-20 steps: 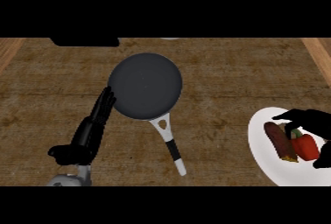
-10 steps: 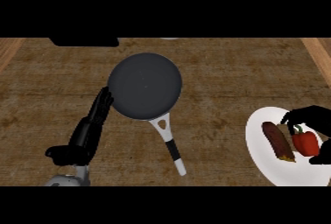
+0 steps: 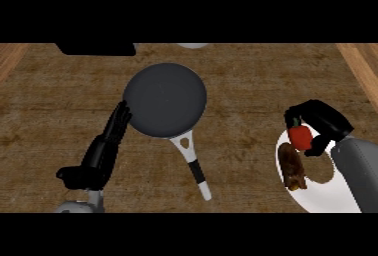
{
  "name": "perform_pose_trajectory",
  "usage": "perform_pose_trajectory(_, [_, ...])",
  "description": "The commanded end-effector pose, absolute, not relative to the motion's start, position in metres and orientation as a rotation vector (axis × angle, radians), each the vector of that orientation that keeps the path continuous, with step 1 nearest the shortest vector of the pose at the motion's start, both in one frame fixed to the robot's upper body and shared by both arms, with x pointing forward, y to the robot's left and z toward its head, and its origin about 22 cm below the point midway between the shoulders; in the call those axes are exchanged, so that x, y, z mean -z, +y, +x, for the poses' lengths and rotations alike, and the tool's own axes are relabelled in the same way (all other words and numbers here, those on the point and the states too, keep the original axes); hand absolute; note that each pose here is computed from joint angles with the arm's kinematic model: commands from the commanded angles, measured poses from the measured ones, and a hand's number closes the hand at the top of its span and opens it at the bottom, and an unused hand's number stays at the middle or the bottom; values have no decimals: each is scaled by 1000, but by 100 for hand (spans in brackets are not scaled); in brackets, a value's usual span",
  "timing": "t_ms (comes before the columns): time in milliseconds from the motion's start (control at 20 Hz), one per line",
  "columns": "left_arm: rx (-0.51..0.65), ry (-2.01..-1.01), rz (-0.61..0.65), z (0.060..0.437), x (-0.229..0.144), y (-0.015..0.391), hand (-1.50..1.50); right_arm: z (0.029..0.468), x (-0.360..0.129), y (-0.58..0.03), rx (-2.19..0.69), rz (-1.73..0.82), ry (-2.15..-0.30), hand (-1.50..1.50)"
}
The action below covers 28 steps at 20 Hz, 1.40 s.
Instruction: Pick the bell pepper from the plate and place it in the pan
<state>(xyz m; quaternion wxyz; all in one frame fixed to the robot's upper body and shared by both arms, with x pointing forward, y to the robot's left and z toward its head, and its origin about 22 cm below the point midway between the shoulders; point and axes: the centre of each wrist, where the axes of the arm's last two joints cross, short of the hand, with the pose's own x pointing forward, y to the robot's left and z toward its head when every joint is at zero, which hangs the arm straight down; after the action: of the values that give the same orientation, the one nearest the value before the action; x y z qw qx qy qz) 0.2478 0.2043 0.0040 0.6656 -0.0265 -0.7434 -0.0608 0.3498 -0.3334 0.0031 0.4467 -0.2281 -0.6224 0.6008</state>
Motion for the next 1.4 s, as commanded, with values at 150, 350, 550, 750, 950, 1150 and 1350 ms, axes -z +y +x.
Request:
perform_pose_trajectory(150, [155, -1658, -84, 249, -2, 199, 0, 371, -11, -170, -1136, -601, -1747, 150])
perform_pose_trajectory(350, [177, -1653, -110, 249, -2, 196, 0, 374, -35, -128, -938, -704, -1768, 150])
perform_pose_trajectory(550, [190, -1664, -125, 254, -5, 190, 0, 374, -54, -110, -745, -793, -1711, 150])
perform_pose_trajectory(750, [225, -1682, -164, 253, -7, 180, 0, 373, -71, -86, -554, -862, -1646, 150])
perform_pose_trajectory(950, [224, -1686, -163, 261, -8, 176, 0, 366, -89, -55, -398, -915, -1610, 150])
perform_pose_trajectory(1150, [222, -1689, -164, 269, -16, 174, 0, 364, -91, -25, -343, -1042, -1592, 150])
perform_pose_trajectory(1350, [193, -1697, -141, 262, -15, 181, 0, 367, -92, -7, -342, -1232, -1603, 150])
